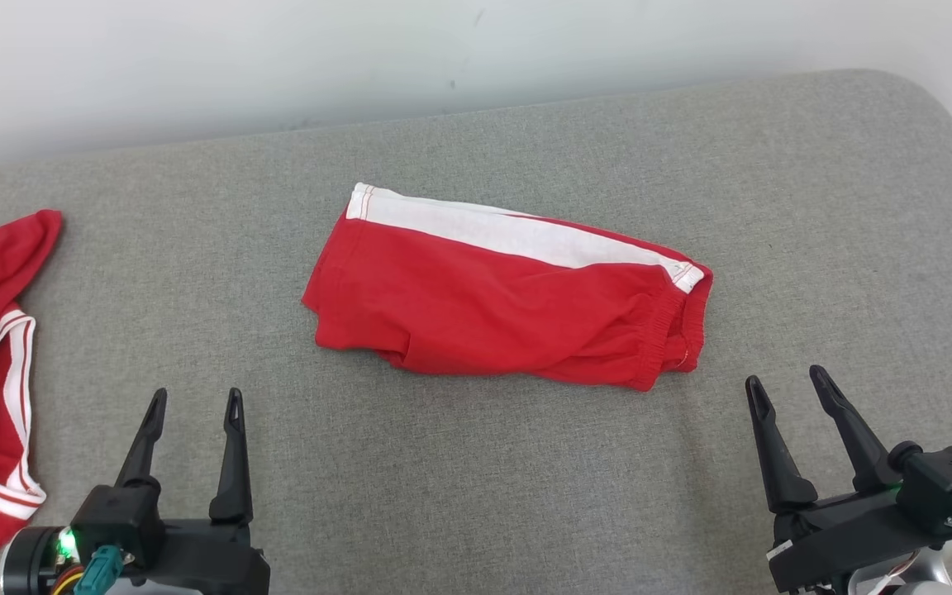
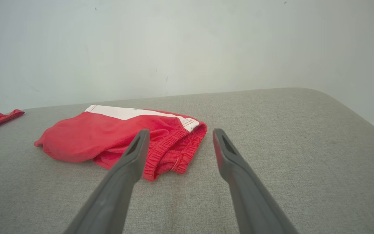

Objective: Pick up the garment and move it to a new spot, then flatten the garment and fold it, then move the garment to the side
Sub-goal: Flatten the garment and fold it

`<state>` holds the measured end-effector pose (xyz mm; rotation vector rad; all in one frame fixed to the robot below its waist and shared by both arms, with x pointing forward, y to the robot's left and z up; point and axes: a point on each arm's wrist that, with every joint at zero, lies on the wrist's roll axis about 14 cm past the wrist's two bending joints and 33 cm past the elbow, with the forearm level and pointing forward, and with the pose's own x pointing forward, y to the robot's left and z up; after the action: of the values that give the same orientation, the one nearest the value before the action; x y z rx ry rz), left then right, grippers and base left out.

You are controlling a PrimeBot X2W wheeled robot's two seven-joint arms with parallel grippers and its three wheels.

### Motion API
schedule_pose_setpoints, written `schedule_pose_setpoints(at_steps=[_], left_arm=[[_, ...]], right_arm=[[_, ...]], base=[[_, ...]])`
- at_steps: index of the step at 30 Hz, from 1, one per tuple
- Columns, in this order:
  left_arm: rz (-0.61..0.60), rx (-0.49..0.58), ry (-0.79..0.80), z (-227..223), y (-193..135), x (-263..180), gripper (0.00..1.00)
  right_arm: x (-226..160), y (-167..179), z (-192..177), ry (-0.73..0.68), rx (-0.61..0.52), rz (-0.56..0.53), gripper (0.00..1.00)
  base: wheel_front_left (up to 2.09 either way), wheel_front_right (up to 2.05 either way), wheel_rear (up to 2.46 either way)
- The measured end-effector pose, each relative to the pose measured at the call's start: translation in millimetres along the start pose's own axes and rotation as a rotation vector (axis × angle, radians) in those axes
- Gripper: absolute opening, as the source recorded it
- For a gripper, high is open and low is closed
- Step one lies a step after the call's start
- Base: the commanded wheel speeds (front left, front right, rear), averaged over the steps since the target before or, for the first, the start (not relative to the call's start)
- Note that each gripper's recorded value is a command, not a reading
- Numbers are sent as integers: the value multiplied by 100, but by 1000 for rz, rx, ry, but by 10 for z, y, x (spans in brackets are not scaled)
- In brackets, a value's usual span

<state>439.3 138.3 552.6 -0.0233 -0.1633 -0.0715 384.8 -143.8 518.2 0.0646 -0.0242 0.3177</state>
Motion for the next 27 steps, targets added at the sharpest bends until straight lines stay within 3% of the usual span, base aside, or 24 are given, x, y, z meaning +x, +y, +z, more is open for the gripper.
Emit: schedule_pose_setpoints(at_steps=[19, 27], left_arm=[[-80, -1, 10, -29, -222, 318, 100], [-181, -33, 149, -439, -509, 764, 100]], right_arm=[[70, -21, -98, 41, -15, 2, 100], [168, -110, -260, 87, -7, -4, 100]], base=[[0, 0, 0], [0, 0, 0]])
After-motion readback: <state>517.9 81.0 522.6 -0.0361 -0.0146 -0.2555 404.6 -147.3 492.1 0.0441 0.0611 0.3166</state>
